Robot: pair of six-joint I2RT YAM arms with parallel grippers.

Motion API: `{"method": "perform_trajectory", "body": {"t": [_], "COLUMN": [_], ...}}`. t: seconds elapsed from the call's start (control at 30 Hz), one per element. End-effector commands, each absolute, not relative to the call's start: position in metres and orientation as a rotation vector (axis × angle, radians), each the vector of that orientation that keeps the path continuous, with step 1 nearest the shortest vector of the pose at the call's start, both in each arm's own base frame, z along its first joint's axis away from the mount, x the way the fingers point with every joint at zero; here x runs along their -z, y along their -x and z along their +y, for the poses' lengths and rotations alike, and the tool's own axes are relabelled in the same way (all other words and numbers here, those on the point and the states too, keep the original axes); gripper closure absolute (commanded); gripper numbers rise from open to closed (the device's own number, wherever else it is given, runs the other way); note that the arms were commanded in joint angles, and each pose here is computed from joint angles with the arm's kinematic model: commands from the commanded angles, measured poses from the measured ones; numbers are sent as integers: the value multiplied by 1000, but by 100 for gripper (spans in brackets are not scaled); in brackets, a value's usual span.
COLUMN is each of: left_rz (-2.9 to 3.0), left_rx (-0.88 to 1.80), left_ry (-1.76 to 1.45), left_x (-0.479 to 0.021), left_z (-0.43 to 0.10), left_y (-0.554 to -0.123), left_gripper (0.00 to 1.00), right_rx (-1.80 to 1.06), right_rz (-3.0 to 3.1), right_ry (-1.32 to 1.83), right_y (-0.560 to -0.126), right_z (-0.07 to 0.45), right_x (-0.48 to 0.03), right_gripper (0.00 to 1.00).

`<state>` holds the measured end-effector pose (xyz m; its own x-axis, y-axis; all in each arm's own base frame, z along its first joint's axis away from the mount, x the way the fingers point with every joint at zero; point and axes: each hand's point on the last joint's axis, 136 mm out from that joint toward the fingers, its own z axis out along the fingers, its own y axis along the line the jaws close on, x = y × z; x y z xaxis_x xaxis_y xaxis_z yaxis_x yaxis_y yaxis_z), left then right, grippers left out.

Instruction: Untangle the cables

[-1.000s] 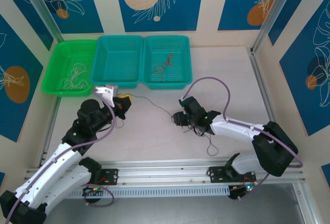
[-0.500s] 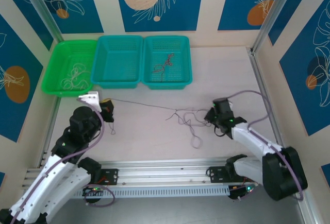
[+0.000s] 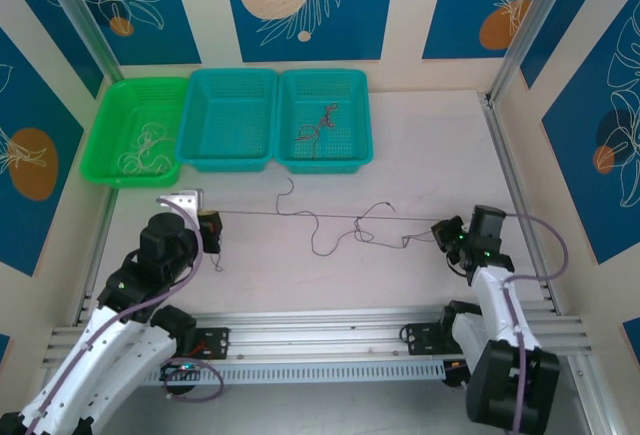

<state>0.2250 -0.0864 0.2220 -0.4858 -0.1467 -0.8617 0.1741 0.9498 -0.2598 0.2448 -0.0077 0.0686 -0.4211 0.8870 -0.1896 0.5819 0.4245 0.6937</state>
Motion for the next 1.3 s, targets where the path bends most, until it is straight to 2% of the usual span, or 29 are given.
{"method": "perform_trajectory", "body": {"t": [0.0,0.2,0.3,0.37,0.43,0.5,0.57,0.63,0.8,1.0,1.1,1.27], "left_rz": [1861,1888,1914,1912,1867,1825,1823,1840,1880,1881,1880,1884], "left_rx": [66,7,122,316,518,660,709,709,688,670,671,680], "left_ry": [341,392,321,182,66,10,-21,-42,-58,-47,-48,-51], "left_x": [-255,-246,-242,-243,-251,-258,-256,-253,-242,-241,-243,-243], "left_z": [-3,13,-6,-44,-79,-101,-111,-115,-114,-111,-111,-111], "left_y": [-228,-229,-239,-252,-261,-265,-267,-267,-266,-263,-262,-259], "left_gripper": [100,100,100,100,100,100,100,100,100,100,100,100], "right_rx": [-353,-400,-588,-714,-715,-638,-599,-628,-697,-679,-512,-186], "right_rz": [1855,1649,1789,1969,2136,2256,2334,2372,2353,2357,2397,2430], "right_ry": [-1687,-1731,-1358,-1051,-843,-722,-679,-668,-400,186,429,678], "right_y": [-205,-199,-240,-263,-272,-274,-274,-273,-264,-242,-243,-273], "right_z": [-92,-128,-100,-50,-6,22,35,42,77,176,219,263], "right_x": [-49,-81,-110,-118,-109,-93,-84,-87,-131,-151,-138,-110], "right_gripper": [100,100,100,100,92,76,59,52,49,46,44,30]}}
